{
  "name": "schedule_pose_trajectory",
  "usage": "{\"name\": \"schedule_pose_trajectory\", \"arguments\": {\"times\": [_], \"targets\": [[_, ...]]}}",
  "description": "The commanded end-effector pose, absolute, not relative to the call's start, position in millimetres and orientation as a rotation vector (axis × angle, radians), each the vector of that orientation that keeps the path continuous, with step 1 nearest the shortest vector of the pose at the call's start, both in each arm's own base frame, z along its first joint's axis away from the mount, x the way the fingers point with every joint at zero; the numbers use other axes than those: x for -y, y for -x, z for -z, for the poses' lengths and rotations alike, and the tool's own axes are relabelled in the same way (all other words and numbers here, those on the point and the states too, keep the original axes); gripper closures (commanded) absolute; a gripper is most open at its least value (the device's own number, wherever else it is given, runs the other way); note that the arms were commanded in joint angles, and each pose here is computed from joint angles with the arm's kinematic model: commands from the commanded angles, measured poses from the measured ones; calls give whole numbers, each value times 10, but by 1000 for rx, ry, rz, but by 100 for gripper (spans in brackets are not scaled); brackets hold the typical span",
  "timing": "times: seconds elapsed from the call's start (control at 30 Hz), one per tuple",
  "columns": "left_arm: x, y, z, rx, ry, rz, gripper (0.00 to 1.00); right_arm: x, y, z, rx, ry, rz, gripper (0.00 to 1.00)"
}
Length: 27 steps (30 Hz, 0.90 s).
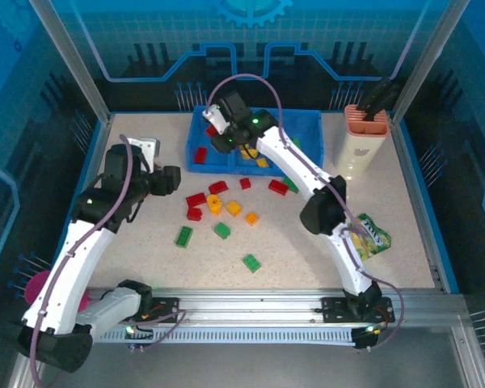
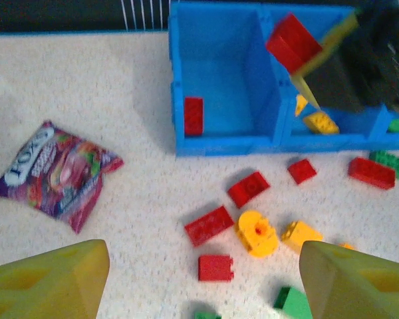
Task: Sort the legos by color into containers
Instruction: Place the lego in the container.
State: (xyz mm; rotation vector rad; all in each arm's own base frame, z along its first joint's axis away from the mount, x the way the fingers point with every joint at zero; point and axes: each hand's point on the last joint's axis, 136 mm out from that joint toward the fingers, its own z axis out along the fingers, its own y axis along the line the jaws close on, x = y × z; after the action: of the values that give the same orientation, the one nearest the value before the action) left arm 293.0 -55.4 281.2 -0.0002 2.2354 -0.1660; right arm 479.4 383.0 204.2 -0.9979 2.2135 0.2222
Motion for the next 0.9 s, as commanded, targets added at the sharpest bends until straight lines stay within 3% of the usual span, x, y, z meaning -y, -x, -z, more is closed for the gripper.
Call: {"name": "schedule_pose_trajectory", "arguments": {"times": [0.0,0.2,0.43,0.67,0.87], "targets": [[565,-2765,-2428,-2357,90,228,24,-3858,-4838,-1756,-2229,1087,-155,73],[639,-2685,-1992,-2456,152,297,24,-3938,-5040,-1606,-2169,1063,-190,71],[654,-2500,-1375,-2631,284,312,24,-4006,-5120,-1459,-2173,1044,-252,59],[789,-2318,-935,-2735,288,281,24,-4022,-5109,-1614,-2133,1044,-278,48],[935,-2271,-669,-2802,239,242,24,-3967,-5072,-1742,-2117,1048,-275,45]]}}
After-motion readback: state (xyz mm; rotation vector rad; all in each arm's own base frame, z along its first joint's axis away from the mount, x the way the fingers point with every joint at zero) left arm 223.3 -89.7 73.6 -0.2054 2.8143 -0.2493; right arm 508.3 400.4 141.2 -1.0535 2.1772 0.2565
